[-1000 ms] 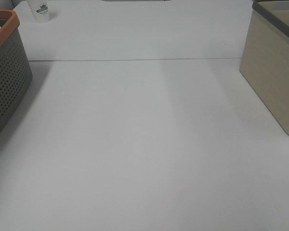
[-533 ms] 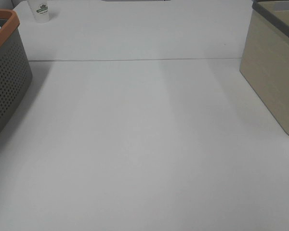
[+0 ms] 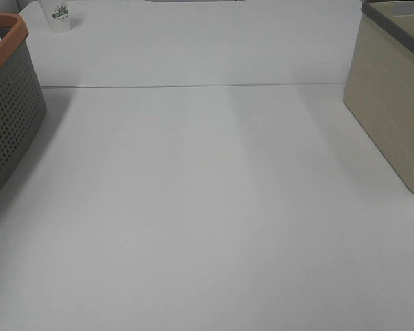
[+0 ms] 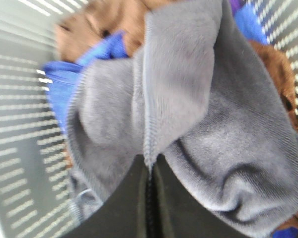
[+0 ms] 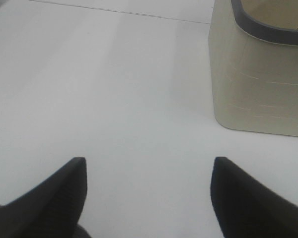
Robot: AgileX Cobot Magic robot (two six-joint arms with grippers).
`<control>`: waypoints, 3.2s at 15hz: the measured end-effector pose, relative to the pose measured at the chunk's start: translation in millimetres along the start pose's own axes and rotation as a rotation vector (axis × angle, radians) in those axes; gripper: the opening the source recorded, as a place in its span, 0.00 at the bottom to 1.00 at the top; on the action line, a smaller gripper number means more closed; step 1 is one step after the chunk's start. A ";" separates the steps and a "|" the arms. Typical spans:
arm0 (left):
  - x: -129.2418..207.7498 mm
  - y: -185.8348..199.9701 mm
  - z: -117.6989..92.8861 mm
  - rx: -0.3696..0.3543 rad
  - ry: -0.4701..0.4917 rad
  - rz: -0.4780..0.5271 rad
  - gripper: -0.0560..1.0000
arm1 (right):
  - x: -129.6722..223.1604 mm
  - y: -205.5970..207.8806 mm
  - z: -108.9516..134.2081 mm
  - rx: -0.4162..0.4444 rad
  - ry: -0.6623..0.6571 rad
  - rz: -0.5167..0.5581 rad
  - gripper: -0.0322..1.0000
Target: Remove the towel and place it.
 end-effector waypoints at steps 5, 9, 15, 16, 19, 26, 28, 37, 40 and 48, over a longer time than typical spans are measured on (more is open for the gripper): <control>-7.2 76.1 6.9 -0.121 -0.001 -0.117 0.05 | 0.0 0.0 0.0 0.000 0.000 0.000 0.71; -18.8 127.1 1.0 -0.208 -0.027 -0.228 0.05 | 0.0 0.0 0.0 0.000 0.000 0.000 0.71; -28.8 192.7 2.4 -0.378 -0.041 -0.410 0.05 | 0.0 0.0 0.0 0.000 0.000 0.000 0.71; -33.8 212.6 6.3 -0.438 0.001 -0.503 0.05 | 0.0 0.0 0.0 0.000 0.000 0.000 0.71; -39.8 238.6 11.0 -0.508 0.071 -0.634 0.05 | 0.0 0.0 0.0 0.000 0.000 0.000 0.71; -71.8 298.5 -3.8 -0.632 0.076 -0.972 0.05 | 0.0 0.0 0.0 0.000 0.000 0.000 0.71; -89.6 311.7 -21.5 -0.626 0.044 -1.078 0.05 | 0.0 0.0 0.0 0.000 0.000 0.000 0.71; -120.1 339.6 -63.7 -0.527 0.061 -1.314 0.05 | 0.0 0.0 0.0 0.000 0.000 0.000 0.71; -119.4 303.2 -74.3 -0.387 0.035 -1.120 0.05 | 0.0 0.0 0.0 0.000 0.000 0.000 0.71; -116.9 254.0 -99.6 -0.153 0.073 -0.877 0.05 | 0.0 0.0 0.5 -0.003 -0.002 0.000 0.71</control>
Point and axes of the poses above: a point on each arm's last joint axis where the gripper is mounted, y pointing back along that axis away from the gripper, z along the wrist's bending axis when the last joint is at zero, x = y × z, the point moved 5 cm from there along -y, pointing out along that axis toward the gripper, and after that the axes turned 9 degrees about -y, right-handed, at the moved point
